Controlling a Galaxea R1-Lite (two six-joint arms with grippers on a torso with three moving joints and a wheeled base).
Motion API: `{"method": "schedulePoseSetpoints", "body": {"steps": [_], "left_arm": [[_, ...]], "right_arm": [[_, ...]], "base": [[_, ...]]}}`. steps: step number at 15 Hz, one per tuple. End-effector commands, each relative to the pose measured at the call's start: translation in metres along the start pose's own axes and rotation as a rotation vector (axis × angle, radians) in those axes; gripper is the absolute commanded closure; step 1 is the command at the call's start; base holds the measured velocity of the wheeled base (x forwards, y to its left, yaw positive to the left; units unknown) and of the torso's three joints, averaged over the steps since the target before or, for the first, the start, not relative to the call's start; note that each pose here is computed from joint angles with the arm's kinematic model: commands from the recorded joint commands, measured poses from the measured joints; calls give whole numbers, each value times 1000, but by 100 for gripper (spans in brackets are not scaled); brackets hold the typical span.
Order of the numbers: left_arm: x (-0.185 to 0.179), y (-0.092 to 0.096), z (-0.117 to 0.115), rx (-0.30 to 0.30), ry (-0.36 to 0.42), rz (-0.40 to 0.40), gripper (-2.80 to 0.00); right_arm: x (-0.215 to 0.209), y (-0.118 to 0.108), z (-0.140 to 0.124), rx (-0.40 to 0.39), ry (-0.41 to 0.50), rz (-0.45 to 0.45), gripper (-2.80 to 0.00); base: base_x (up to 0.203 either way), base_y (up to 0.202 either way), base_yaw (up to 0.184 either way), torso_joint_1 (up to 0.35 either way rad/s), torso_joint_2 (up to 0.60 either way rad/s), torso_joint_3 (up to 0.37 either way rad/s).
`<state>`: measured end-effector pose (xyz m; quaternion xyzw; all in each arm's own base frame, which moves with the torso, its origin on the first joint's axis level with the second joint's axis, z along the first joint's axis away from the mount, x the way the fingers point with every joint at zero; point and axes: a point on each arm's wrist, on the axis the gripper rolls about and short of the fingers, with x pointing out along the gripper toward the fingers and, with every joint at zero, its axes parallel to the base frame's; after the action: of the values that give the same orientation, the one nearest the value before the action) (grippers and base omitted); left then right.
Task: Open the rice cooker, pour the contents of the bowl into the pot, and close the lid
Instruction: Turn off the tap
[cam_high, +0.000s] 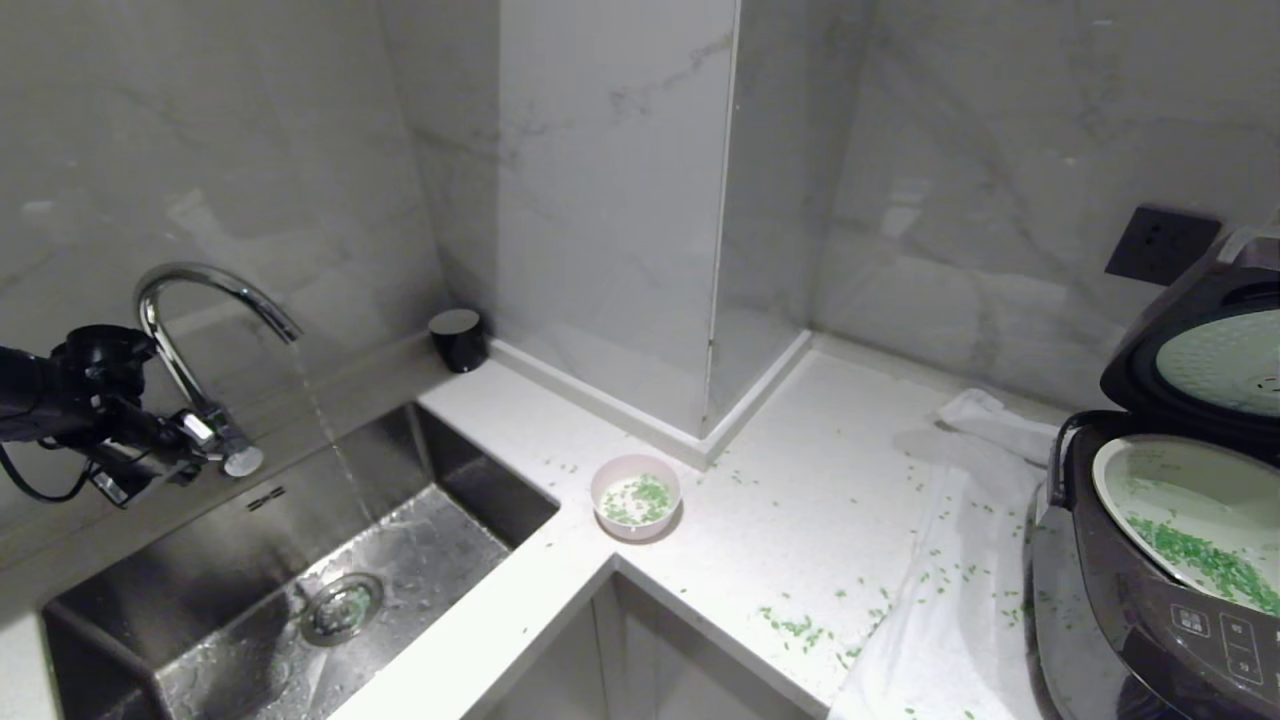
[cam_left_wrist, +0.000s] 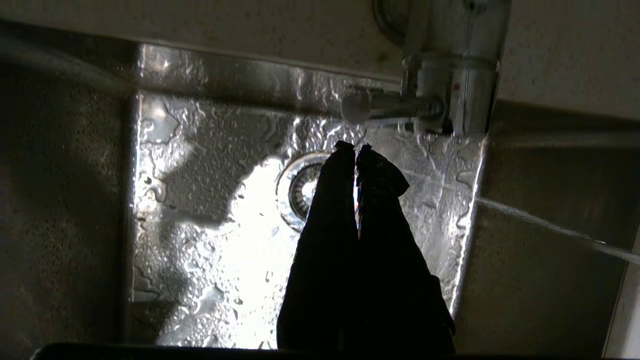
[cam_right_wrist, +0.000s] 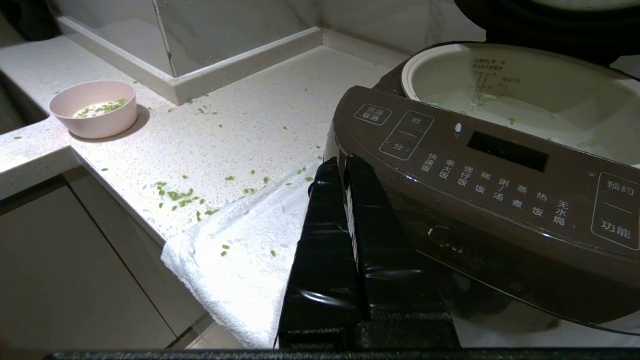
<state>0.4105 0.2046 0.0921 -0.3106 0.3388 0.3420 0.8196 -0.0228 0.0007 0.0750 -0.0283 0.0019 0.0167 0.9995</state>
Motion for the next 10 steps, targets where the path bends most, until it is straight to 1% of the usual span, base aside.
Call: {"method": "schedulePoseSetpoints", "body": {"steps": [1, 3, 5, 6, 10], "left_arm": [[3, 1, 6, -15, -28, 20, 0], [2, -1, 8, -35, -42, 17, 0], [6, -1, 6, -35, -39, 27, 0], [6, -1, 8, -35, -52, 37, 0], [5, -4, 13, -43, -76, 28, 0]], "right_arm": [[0, 0, 0, 0, 1, 1, 0], [0, 0, 0, -2, 1, 1, 0], [0, 0, -1, -2, 2, 1, 0], [0, 0, 0, -2, 1, 1, 0], [0, 0, 0, -2, 1, 1, 0]], "base": [[0, 0, 0, 0, 0, 0], [0, 0, 0, 0, 0, 0], [0, 0, 0, 0, 0, 0], [0, 0, 0, 0, 0, 0], [0, 0, 0, 0, 0, 0]]}}
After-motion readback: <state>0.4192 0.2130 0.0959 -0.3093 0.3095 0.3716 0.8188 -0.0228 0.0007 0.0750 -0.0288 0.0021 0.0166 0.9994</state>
